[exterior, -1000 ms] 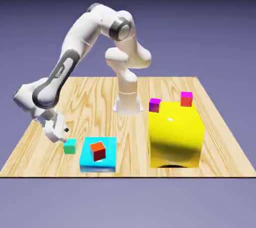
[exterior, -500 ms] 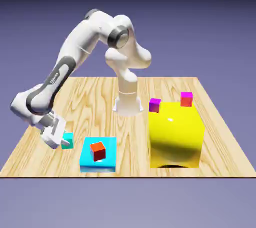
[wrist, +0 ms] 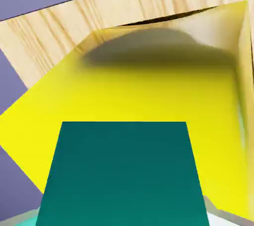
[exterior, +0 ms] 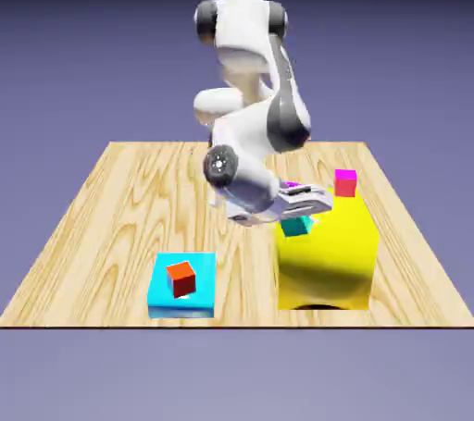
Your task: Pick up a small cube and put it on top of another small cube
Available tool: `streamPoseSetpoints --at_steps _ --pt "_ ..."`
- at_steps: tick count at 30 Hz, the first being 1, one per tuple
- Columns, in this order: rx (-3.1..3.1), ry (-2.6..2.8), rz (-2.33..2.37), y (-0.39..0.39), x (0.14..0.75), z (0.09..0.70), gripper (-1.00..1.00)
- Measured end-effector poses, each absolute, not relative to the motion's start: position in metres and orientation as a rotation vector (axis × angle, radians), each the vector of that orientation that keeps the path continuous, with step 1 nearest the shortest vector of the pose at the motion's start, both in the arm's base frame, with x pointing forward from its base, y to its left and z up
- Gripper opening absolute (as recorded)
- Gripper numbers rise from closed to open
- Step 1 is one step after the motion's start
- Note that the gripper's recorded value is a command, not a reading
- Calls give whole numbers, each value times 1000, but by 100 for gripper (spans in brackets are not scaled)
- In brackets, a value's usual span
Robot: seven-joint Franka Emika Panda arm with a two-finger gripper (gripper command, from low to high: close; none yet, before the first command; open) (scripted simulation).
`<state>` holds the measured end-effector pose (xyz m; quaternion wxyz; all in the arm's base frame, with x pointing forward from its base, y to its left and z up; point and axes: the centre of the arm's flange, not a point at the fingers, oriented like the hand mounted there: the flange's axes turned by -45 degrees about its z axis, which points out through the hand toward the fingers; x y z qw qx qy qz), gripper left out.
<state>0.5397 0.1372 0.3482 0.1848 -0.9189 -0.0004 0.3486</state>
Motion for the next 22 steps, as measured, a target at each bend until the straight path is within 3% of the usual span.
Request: streamPoseSetpoints --at_steps 11,19,20,22 --pt "-2988 -1072 1155 332 385 424 -100" --pt "-2992 -1093 1151 314 357 370 -100" --pt "-2992 -1093 1151 313 356 369 100" --pt "-2993 -1094 1151 313 357 369 100"
